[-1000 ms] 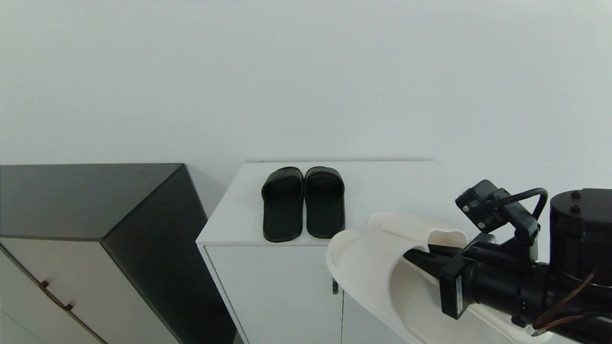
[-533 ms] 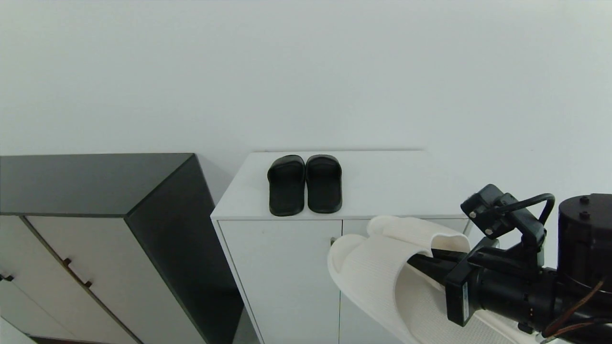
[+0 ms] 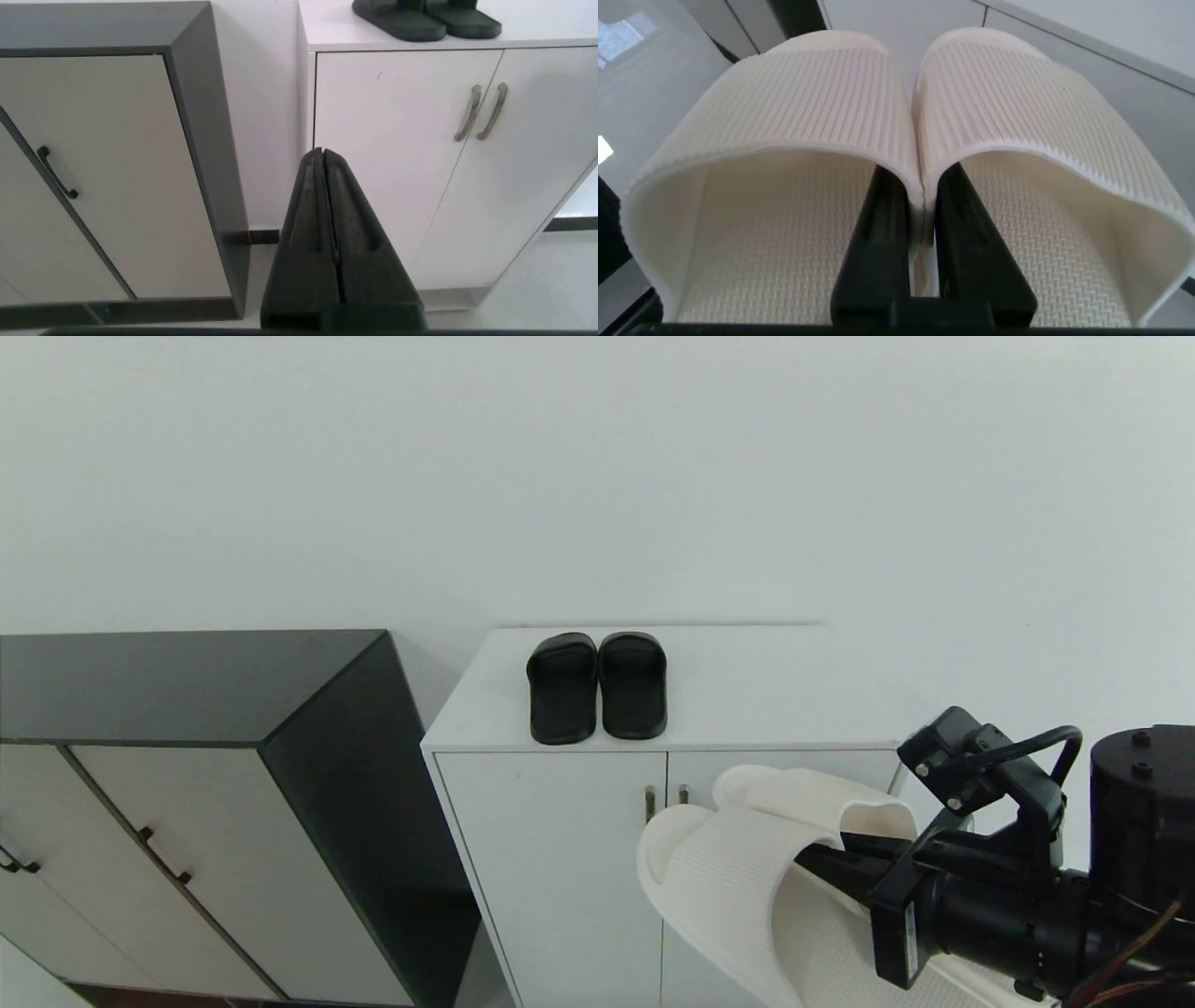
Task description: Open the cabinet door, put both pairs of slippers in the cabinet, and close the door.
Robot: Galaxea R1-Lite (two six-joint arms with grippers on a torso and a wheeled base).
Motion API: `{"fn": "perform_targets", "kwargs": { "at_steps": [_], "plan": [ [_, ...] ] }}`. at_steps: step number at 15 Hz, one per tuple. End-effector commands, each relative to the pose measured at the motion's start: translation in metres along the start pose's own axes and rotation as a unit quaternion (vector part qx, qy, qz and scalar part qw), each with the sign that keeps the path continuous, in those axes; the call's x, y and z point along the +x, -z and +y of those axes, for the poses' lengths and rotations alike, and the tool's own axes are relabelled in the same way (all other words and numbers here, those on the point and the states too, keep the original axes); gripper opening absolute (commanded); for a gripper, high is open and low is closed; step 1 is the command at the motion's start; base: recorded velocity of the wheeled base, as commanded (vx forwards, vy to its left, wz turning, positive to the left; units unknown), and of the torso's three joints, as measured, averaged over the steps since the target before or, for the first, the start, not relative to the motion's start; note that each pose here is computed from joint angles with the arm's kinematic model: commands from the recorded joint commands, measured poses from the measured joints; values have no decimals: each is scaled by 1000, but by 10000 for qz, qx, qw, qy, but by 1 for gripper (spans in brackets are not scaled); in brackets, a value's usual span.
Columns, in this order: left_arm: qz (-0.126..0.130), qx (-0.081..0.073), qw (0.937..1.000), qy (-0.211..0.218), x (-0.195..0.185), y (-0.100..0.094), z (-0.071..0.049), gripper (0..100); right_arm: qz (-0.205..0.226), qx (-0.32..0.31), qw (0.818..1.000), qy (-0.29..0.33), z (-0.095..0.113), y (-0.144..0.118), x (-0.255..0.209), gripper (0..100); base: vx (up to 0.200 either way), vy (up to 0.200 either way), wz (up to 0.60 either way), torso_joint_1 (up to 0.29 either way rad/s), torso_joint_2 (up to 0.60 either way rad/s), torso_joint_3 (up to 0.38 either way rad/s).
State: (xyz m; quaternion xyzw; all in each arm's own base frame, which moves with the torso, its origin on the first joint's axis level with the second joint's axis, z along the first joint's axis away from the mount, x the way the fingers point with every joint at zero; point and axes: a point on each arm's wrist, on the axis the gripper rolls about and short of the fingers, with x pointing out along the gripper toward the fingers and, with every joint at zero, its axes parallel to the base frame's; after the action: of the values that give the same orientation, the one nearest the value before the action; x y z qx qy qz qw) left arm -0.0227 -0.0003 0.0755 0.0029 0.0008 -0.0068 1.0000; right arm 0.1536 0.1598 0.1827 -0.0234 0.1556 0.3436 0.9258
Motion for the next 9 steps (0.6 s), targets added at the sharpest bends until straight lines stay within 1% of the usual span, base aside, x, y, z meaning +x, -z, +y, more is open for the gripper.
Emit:
{"fn": "perform_targets", "kwargs": {
  "at_steps": [1,7,9],
  "plan": [
    [-1,2,10000,1,0,0,0,0,35,-5,10000,3,0,1,1,0,0,0,0,0,0,0],
    [-9,2,10000,1,0,0,0,0,74,-39,10000,-1,0,3,1,0,0,0,0,0,0,0],
    [-1,2,10000,1,0,0,0,0,89,-71,9999,0,0,4,1,0,0,0,0,-144,344,193]
  ]
}}
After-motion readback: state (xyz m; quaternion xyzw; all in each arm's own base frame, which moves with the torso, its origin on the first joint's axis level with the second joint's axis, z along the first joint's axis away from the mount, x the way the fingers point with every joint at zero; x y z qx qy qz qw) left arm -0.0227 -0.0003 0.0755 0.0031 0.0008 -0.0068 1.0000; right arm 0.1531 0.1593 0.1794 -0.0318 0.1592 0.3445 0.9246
